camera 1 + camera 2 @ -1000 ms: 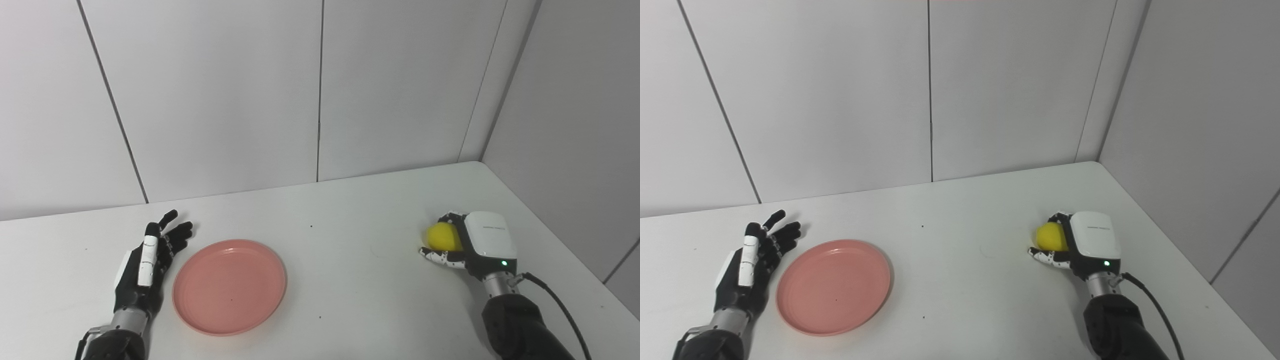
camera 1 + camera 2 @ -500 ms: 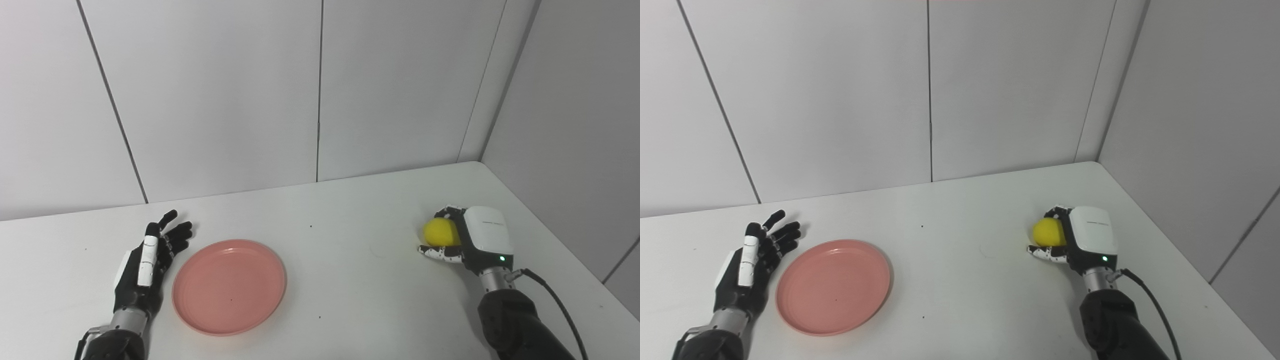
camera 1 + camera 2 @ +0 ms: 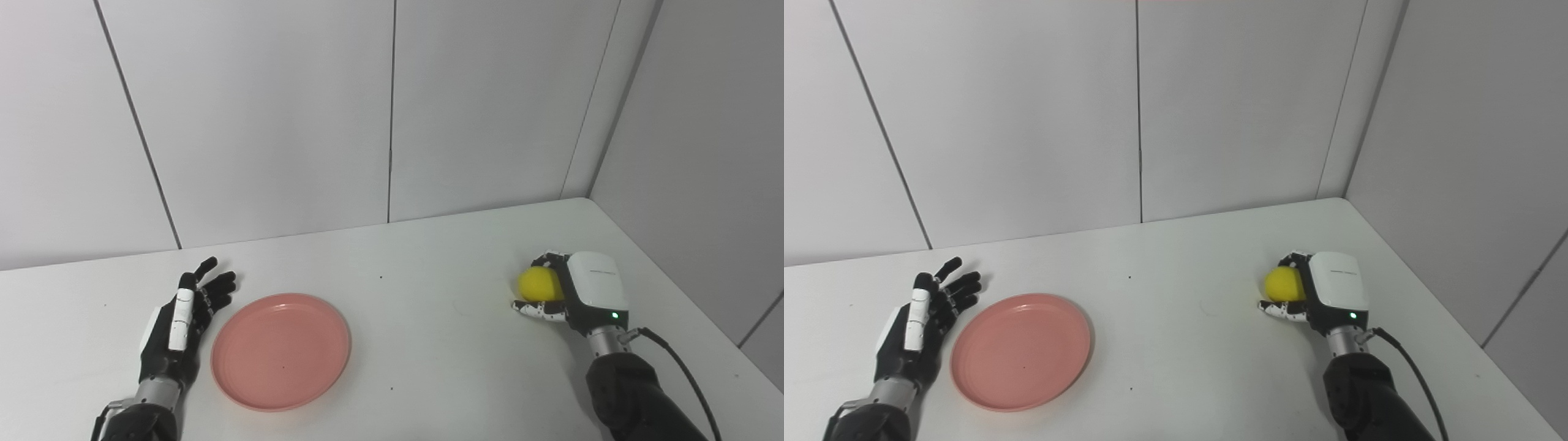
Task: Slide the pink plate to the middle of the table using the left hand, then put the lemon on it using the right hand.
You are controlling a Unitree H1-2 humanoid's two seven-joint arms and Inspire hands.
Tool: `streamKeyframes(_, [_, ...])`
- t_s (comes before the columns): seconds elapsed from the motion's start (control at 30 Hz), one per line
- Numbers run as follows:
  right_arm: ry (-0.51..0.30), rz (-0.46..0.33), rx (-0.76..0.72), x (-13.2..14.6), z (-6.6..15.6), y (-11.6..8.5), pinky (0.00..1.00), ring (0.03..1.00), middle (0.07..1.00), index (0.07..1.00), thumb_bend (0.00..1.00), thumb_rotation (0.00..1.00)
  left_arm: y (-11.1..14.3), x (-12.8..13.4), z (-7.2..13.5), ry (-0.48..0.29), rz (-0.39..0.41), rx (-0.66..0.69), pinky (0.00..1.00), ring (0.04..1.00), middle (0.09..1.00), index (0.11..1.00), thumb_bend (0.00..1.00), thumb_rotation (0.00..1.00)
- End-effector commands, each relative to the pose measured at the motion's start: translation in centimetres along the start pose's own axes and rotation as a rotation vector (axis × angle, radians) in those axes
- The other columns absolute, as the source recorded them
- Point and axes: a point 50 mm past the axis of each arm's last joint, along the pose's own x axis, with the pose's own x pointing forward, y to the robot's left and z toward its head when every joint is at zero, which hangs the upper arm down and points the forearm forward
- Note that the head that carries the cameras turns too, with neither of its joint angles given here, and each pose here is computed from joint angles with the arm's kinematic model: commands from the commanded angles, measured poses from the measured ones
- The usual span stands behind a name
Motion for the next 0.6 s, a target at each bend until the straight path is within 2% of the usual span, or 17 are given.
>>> streamKeyframes(0.0, [-0.017,0.003,-0.026,1.0,0.1,-1.3,0.16,0.21,0.303,0.488,0.51,0.15,0.1,-0.9,-1.9,0.097,0.014,-0.009,0.85,0.812,0.782,0.855,0.82,0.94])
streamKeyframes(0.3, [-0.116,-0.01,0.021,2.2,3.2,-4.1,0.18,0.247,0.345,0.485,0.51,0.16,-0.7,-1.1,-2.2,0.102,0.011,-0.007,0.87,0.818,0.783,0.855,0.82,0.95])
streamKeyframes(0.57, [-0.187,-0.048,0.049,2.8,6.2,-5.9,0.15,0.206,0.299,0.48,0.51,0.15,-1.6,-1.3,-2.5,0.105,0.019,-0.009,0.85,0.823,0.789,0.856,0.83,0.95])
